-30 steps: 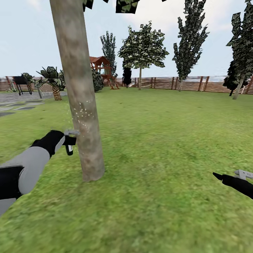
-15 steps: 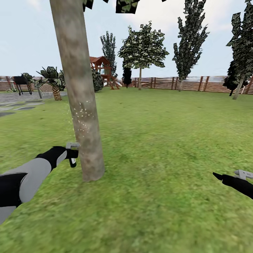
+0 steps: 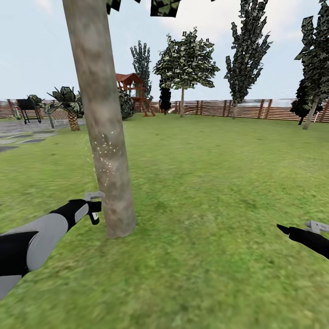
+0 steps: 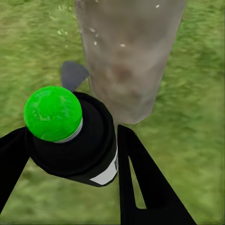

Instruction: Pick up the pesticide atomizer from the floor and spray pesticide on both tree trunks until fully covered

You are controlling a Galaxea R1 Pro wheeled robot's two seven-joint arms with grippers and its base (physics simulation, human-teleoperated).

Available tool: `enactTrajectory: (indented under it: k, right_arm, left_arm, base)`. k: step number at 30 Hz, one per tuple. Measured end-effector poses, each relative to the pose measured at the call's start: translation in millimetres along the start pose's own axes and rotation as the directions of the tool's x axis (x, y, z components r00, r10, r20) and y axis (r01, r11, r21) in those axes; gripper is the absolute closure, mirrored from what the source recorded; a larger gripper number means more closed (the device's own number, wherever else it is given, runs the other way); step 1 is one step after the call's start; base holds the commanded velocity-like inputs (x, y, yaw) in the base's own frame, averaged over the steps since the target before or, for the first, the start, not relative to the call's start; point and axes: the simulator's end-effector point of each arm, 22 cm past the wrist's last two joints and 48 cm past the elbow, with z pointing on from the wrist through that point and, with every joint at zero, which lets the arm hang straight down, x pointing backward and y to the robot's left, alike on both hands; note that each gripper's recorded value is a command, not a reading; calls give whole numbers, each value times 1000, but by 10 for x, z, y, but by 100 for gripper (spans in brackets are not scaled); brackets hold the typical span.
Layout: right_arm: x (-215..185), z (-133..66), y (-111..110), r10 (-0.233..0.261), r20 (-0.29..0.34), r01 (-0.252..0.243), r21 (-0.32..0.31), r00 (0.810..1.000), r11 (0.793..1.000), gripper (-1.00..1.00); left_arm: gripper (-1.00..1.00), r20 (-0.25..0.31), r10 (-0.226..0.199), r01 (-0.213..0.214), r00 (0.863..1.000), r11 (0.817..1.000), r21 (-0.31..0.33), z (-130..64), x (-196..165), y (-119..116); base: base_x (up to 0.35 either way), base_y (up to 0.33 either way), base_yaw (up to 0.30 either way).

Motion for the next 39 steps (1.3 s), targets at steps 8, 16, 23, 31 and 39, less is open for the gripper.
enactTrajectory:
  k: [8,16,23,31,39]
  right_arm:
    - [4,3,12,1,0,-1,-3,1000,1000,-100]
    - [17,4,6,-8,-6,8,0,1000,1000,-100]
    - [35,7,15,-16,-13,16,-2,1000,1000,-100]
    - [32,7,13,-16,-12,16,-1,1000,1000,-100]
    - [37,8,14,-17,-14,17,-1,1000,1000,-100]
  left_arm:
    - [100,-33,10,-9,999,1000,26,23,191,-222]
    - [100,-81,16,-13,997,999,37,15,306,-313]
    - [100,-98,22,-17,995,999,50,8,351,-419]
    - [100,-108,24,-18,994,998,53,4,375,-442]
    - [100,-109,24,-18,994,998,53,4,375,-443]
  base:
    - [12,0,161]
    - [0,-201,36]
    - [-109,-281,0]
    - [-164,-271,155]
    - [-1,-125,239]
